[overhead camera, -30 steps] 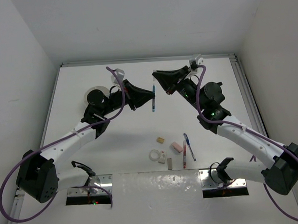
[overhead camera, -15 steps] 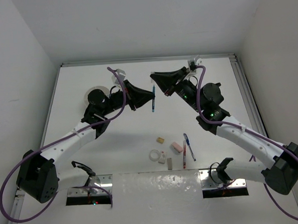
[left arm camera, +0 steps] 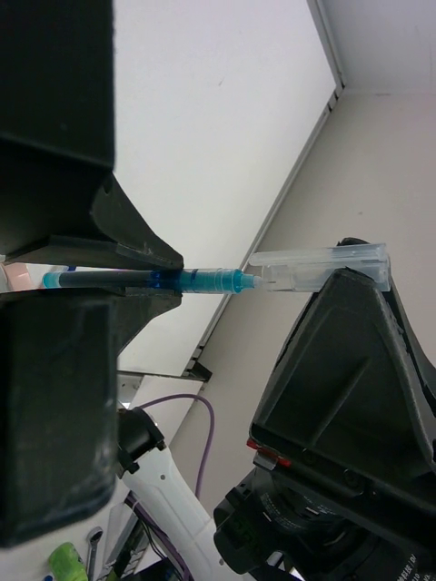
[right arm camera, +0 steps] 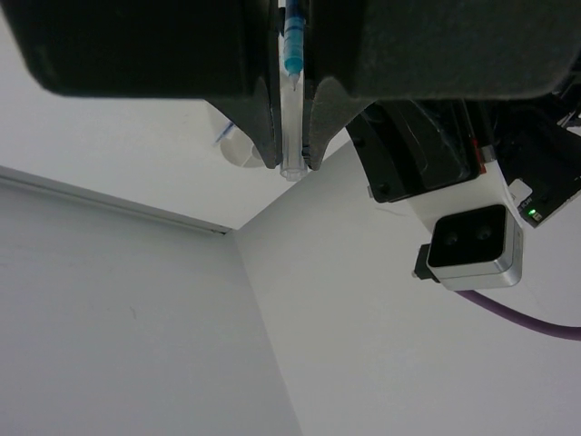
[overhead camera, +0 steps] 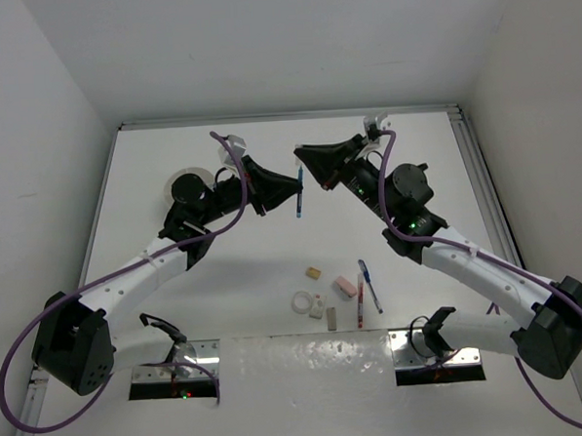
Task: Sort the stationery into containers
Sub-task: Close the pen cap on the pen.
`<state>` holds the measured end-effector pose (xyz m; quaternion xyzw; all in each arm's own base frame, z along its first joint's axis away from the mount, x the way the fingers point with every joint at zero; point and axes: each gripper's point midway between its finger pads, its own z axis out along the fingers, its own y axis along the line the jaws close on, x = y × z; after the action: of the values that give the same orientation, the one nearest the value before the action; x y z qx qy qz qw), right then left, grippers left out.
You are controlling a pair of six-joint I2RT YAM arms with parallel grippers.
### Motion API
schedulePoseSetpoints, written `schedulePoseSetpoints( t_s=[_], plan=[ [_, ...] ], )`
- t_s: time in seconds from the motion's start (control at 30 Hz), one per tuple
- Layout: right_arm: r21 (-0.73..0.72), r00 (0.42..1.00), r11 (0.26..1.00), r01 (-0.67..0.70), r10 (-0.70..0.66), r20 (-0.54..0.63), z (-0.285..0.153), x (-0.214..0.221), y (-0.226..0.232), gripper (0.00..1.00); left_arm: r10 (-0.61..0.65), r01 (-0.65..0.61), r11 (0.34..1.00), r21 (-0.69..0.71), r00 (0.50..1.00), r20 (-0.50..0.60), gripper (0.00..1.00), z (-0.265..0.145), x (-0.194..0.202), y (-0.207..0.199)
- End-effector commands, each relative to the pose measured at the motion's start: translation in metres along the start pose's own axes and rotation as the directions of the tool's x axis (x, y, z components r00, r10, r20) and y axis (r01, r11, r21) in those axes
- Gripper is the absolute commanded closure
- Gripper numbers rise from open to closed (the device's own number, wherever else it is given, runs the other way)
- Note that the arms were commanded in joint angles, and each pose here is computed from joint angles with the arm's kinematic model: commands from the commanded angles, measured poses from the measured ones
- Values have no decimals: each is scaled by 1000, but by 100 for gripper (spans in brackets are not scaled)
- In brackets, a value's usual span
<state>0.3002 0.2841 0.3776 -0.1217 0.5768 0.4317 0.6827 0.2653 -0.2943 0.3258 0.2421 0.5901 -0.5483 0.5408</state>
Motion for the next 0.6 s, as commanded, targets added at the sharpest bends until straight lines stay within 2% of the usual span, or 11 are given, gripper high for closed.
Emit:
schedulePoseSetpoints(
  t_s=[0.0,0.57],
  plan=[
    [-11,999,1000,12,-12,36,-3,-12,6,100,50,-51,998,32,998,45,100,3,-21,-10],
    [-5,1000,1000,0,0,7,-8,0,5,100,44,-43,999,-13,997,66,100,2,-29,0]
  ],
)
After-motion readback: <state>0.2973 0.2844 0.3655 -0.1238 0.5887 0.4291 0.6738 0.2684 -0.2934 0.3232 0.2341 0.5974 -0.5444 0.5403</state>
